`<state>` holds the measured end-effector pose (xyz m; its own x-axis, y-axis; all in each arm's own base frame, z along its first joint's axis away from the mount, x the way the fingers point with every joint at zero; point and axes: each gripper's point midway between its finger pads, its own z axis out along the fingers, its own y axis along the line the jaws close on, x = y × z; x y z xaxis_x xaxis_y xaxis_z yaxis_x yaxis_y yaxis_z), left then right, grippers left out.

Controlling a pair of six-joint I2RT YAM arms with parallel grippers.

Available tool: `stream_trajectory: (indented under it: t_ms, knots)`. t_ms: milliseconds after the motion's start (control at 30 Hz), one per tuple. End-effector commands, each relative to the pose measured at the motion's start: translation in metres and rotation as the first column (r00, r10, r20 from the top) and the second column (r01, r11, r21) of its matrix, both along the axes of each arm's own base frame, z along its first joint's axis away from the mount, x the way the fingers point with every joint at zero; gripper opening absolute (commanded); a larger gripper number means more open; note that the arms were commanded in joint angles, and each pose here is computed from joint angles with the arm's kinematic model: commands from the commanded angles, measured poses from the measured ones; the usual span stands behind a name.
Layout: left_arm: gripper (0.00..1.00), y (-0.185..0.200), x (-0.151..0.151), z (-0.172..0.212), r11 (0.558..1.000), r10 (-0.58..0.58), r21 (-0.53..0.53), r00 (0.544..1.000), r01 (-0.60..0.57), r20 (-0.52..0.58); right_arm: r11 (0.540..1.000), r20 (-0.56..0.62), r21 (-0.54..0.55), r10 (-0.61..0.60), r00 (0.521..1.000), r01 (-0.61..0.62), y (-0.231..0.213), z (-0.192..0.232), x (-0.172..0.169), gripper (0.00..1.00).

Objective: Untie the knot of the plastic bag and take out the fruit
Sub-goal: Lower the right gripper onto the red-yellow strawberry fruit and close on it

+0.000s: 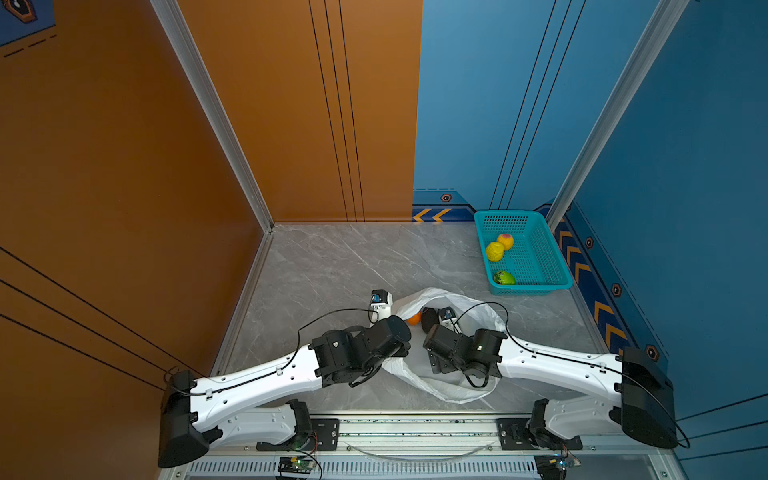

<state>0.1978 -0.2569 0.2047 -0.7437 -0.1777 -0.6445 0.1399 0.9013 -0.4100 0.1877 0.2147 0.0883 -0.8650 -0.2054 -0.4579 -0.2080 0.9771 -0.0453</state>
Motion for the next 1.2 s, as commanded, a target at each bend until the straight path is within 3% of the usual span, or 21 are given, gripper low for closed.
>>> stream_trajectory:
  t_ms: [0,600,833,1167]
  knots:
    - [0.0,0.0,-0.003,-0.005,1.0,-0.019,0.011,1.0,0.019,0.001,0.998,0.026,-0.009,-0.061,0.998,0.061,-0.009,-0.007,0.009,0.96]
    - [0.0,-0.001,-0.004,-0.007,1.0,-0.029,0.0,1.0,0.029,0.002,0.992,-0.1,0.012,-0.124,0.987,0.126,-0.015,-0.044,0.019,0.98]
    - [0.0,0.0,-0.004,-0.007,1.0,-0.026,-0.002,1.0,0.026,0.001,0.996,-0.144,0.084,-0.029,0.989,0.041,0.009,-0.047,0.017,0.99]
    - [0.0,-0.002,-0.005,-0.007,1.0,-0.03,-0.002,1.0,0.03,-0.002,1.0,0.019,0.009,0.002,1.0,-0.003,0.014,-0.004,0.015,0.99]
